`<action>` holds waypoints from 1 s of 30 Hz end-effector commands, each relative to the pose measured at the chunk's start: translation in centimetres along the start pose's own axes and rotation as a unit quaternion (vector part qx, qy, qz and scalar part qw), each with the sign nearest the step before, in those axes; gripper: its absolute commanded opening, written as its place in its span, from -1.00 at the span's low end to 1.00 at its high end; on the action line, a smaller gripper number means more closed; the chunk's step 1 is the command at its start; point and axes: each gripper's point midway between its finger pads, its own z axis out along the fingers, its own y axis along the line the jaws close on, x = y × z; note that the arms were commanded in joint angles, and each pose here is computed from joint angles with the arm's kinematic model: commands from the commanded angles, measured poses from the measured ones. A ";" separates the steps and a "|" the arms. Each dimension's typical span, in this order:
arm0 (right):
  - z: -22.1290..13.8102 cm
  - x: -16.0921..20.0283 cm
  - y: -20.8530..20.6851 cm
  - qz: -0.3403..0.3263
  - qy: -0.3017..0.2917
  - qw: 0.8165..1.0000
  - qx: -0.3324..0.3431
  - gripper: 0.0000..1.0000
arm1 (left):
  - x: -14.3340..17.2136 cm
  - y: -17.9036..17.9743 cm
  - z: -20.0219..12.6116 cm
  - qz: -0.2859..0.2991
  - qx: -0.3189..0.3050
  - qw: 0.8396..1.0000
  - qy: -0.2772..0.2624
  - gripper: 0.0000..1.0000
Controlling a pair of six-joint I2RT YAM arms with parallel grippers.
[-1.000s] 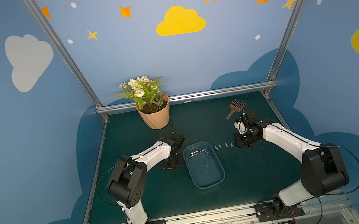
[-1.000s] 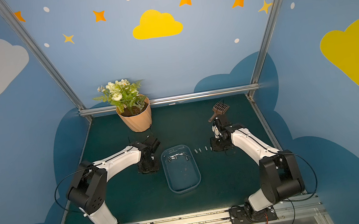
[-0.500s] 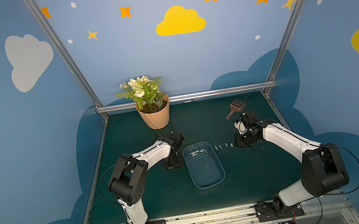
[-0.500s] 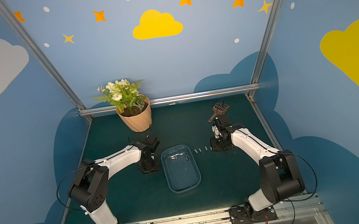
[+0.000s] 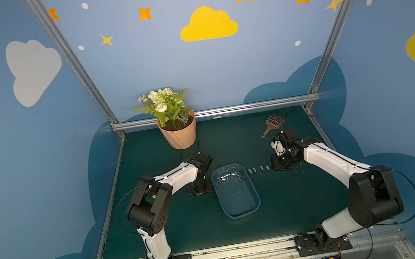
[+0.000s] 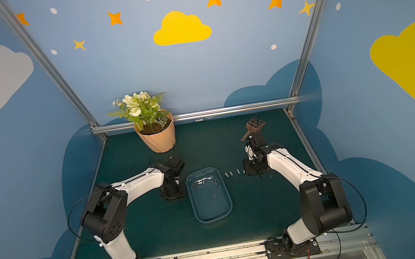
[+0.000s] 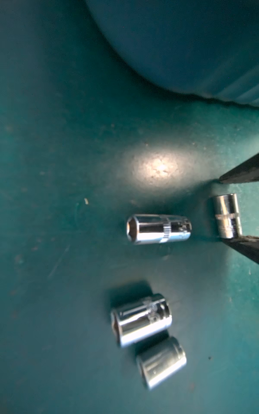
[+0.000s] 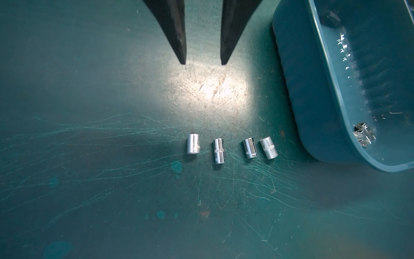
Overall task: Take out the socket from the storage box
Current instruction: Place the socket head at the center of the board.
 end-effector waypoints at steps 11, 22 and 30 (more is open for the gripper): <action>0.0 0.1 -0.2 0.006 0.001 1.000 0.003 -0.45 | -0.7 0.6 -1.2 0.001 -0.008 1.000 -0.019 -0.11; -0.1 0.2 -0.2 0.005 0.001 1.000 0.004 -0.45 | -0.9 0.5 -2.3 0.001 -0.004 1.000 -0.030 -0.10; -0.1 0.1 -0.2 0.005 0.002 1.000 0.003 -0.45 | -1.0 0.4 -3.0 -0.001 0.002 0.999 -0.037 -0.10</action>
